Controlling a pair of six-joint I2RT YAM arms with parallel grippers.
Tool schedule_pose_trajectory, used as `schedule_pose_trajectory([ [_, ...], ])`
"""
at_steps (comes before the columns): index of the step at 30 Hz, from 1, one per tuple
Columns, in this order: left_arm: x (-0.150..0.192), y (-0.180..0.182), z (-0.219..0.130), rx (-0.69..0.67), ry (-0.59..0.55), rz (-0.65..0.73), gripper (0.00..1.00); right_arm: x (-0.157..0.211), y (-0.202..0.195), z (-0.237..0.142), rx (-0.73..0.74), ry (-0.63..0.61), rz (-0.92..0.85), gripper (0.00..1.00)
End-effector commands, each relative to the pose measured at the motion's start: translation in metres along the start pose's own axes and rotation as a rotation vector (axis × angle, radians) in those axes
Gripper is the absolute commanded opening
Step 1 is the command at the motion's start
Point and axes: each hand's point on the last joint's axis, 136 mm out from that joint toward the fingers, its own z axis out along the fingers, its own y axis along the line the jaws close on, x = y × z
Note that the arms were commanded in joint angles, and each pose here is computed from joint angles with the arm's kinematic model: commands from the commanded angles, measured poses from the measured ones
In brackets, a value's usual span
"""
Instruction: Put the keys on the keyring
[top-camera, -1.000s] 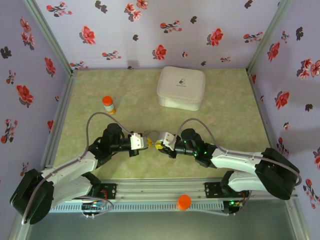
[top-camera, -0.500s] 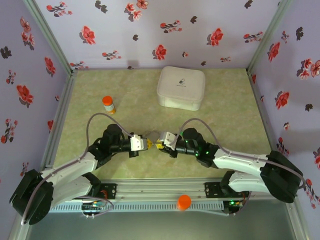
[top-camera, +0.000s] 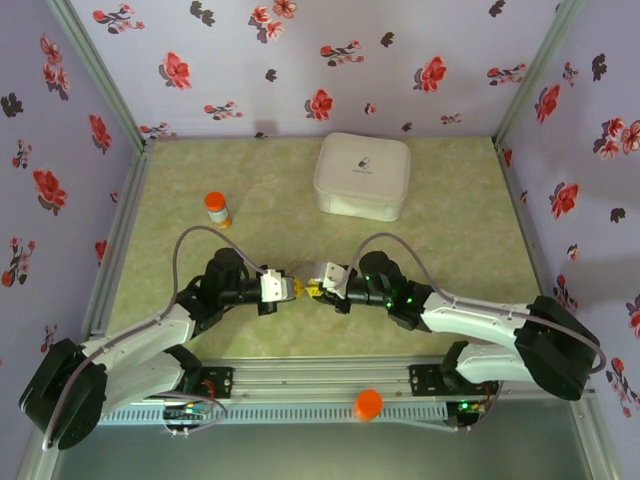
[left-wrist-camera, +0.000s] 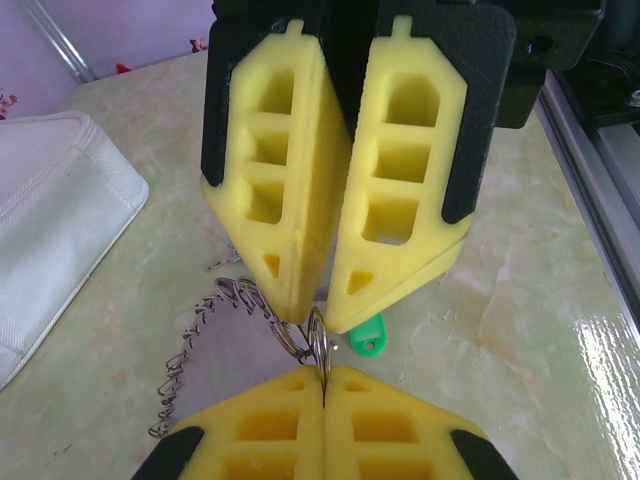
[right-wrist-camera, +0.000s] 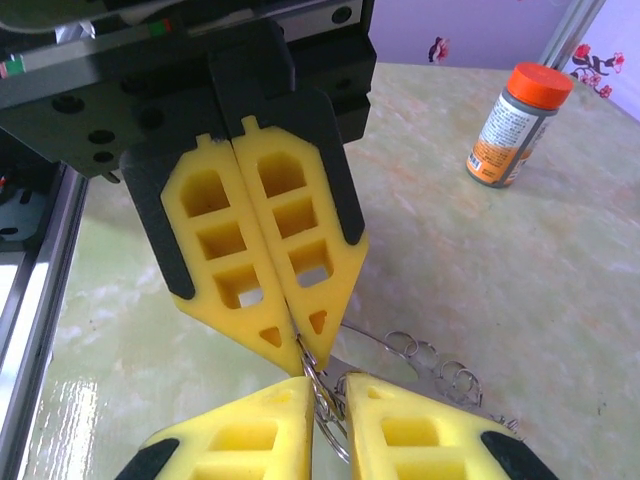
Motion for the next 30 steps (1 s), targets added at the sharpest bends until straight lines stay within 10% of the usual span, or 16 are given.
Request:
schedule_pose_trajectory([
  [1, -0.009, -0.005, 0.0, 0.021, -0.037, 0.034, 0.0, -0.006, -0.002, 0.002, -0.015, 0.007, -0.029, 0.18],
  [30, -0.013, -0.005, -0.001, 0.022, -0.05, 0.034, 0.0, 0.004, 0.003, 0.011, -0.069, 0.077, -0.071, 0.08],
])
